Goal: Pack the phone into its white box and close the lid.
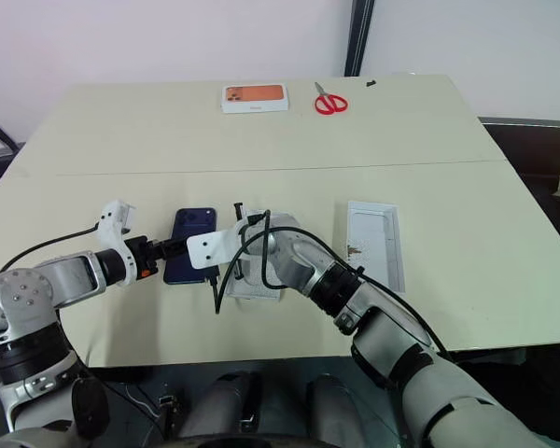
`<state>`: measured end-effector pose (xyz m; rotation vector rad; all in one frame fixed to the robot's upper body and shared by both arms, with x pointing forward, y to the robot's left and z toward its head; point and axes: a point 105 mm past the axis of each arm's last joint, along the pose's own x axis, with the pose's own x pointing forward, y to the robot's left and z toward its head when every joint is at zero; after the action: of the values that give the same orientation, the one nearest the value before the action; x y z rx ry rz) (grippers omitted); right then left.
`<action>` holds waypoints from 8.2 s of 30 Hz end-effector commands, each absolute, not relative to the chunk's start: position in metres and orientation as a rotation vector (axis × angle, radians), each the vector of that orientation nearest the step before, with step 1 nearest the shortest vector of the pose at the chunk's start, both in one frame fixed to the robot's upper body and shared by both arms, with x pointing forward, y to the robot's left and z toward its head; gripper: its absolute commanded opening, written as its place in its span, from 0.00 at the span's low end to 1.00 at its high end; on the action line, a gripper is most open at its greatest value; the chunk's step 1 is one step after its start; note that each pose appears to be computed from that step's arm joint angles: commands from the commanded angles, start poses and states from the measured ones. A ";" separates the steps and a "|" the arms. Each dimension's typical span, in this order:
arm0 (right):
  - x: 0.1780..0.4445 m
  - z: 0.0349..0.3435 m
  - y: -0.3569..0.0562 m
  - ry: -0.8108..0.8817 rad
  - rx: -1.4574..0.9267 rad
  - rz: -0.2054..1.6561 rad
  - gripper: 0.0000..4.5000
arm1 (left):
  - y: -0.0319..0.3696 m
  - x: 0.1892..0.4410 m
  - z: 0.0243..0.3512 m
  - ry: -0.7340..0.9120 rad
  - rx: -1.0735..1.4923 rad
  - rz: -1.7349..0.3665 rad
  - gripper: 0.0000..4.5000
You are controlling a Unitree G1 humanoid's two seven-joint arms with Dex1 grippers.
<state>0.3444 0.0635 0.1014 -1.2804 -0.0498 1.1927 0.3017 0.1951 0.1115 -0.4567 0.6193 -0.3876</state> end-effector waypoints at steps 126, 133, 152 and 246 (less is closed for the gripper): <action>0.299 0.132 -0.116 0.262 -0.643 1.049 0.00 | 0.098 0.301 0.141 0.597 -0.885 -0.661 0.67; 0.302 0.135 -0.115 0.249 -0.651 1.045 0.00 | 0.111 0.301 0.150 0.543 -0.881 -0.646 0.78; 0.225 0.128 -0.042 0.259 -0.531 1.567 0.00 | 0.152 0.251 0.120 0.428 0.095 -0.958 0.78; 0.323 0.130 -0.079 0.262 -0.887 1.054 0.00 | 0.073 0.316 0.104 0.355 0.503 -1.139 0.01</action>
<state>0.3239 -0.0877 0.1140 -0.8745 0.3390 1.0337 0.3251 0.0989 0.1020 0.5146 0.3890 -1.0443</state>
